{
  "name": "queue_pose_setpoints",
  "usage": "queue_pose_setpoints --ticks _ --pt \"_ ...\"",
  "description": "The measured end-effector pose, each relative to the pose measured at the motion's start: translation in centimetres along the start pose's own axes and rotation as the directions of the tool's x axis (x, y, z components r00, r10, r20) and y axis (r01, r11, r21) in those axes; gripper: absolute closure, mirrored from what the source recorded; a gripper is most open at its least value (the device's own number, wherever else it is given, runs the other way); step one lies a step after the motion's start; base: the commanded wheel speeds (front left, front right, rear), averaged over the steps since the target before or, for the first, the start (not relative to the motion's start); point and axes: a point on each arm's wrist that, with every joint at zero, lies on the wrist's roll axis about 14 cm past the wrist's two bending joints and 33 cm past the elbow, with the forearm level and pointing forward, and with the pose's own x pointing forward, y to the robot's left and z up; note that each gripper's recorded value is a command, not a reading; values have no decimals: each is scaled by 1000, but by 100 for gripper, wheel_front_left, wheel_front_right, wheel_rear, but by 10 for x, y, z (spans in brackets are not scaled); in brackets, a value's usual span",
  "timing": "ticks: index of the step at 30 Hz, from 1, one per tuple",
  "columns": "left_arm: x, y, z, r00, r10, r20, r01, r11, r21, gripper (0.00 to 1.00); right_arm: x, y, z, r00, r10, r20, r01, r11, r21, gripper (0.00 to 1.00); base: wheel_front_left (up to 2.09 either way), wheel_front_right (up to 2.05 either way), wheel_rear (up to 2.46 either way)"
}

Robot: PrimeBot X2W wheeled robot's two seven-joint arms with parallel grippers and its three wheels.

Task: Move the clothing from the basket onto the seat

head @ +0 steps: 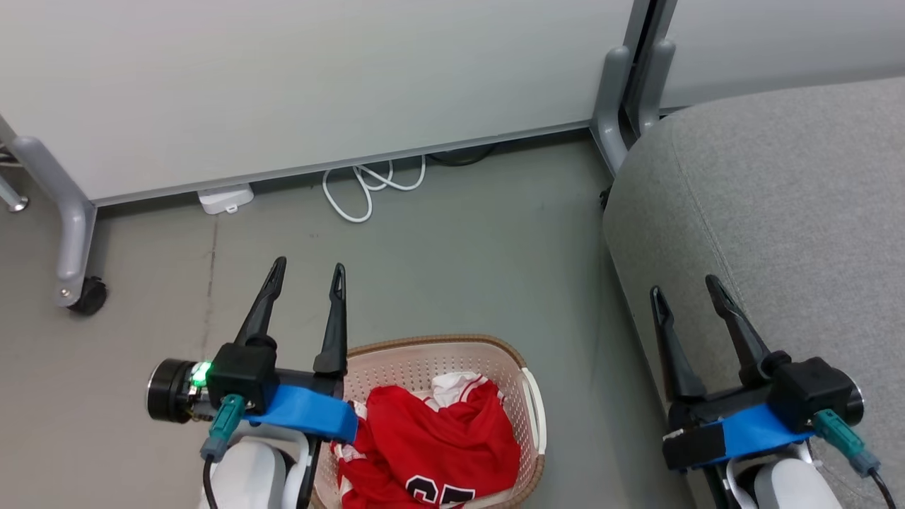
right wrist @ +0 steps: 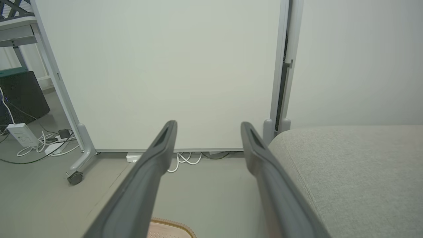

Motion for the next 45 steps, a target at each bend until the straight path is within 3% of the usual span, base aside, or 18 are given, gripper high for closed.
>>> queue_pose_setpoints --ticks 11,20,25,31,36,40,43,45 --pt "64 -34 -54 969 -207 -132 217 974 61 0 31 -30 -3 998 -60 20 60 998 -11 0 0 0 0" --pt "92 -72 -146 862 -377 -338 418 907 56 0 50 -68 -19 990 -144 10 144 989 -21 0 0 0 0" --pt "79 -100 -212 730 -478 -488 548 837 -1 0 55 -86 -33 984 -180 -13 179 983 -37 0 0 0 0" --pt "49 -118 -282 528 -538 -657 677 733 -56 0 60 -100 -55 978 -204 -53 201 978 -57 0 0 0 0" --pt "11 -119 -330 327 -514 -793 752 650 -110 0 70 -102 -73 978 -193 -76 188 980 -68 0 0 0 0" --pt "-10 -112 -357 206 -484 -850 803 581 -136 0 80 -102 -86 980 -180 -88 174 982 -73 0 0 0 0" --pt "-25 -99 -376 118 -434 -893 817 554 -161 0 84 -102 -96 980 -173 -98 166 983 -75 0 0 0 0" --pt "-25 -94 -384 95 -422 -902 817 550 -171 0 87 -102 -102 980 -168 -104 161 984 -73 0 0 0 0"
